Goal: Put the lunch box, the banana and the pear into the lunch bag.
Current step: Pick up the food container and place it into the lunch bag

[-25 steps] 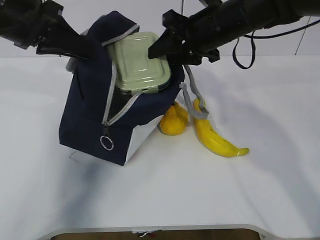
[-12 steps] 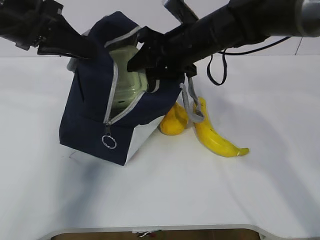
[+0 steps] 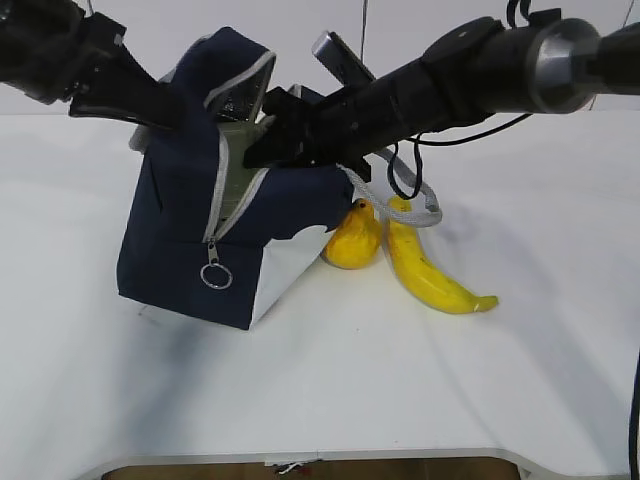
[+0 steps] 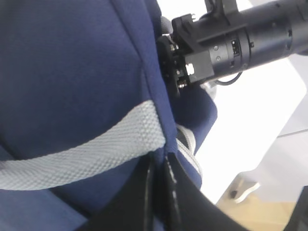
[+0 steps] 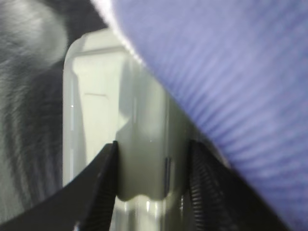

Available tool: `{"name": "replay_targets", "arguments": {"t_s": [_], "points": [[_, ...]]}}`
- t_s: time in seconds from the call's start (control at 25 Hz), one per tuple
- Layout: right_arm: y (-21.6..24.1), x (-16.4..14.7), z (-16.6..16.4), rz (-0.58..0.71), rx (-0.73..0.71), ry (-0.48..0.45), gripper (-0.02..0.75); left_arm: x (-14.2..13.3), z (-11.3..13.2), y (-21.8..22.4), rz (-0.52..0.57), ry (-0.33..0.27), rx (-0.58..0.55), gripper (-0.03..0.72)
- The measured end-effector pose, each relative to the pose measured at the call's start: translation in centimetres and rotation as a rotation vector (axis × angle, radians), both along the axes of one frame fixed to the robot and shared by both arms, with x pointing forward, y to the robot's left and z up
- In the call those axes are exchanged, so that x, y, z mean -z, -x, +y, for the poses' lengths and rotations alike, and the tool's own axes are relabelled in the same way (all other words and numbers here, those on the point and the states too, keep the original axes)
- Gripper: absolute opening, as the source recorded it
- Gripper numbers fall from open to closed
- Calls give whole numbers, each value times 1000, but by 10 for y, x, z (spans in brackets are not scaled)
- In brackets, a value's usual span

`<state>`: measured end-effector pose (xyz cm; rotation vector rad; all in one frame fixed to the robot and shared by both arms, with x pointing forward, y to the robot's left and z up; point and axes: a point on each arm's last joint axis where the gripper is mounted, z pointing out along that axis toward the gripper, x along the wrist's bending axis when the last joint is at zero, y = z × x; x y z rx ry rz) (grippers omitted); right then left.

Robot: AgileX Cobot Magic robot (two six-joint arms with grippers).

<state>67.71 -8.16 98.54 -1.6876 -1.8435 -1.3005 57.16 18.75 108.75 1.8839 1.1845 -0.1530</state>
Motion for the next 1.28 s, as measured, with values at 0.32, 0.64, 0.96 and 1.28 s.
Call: {"name": "replay_targets", "arguments": {"t_s": [0.32, 0.64, 0.96, 1.28], "points": [[-9, 32, 4, 59, 15, 5, 353, 18, 3, -8, 24, -77, 11, -4], [-14, 46, 7, 84, 33, -1, 353, 29, 2, -13, 50, -88, 11, -4], [-12, 46, 9, 97, 11, -6, 393, 30, 3, -13, 47, -92, 8, -4], [-7, 46, 11, 146, -36, -30, 502, 30, 3, -14, 42, -96, 3, -4]]}}
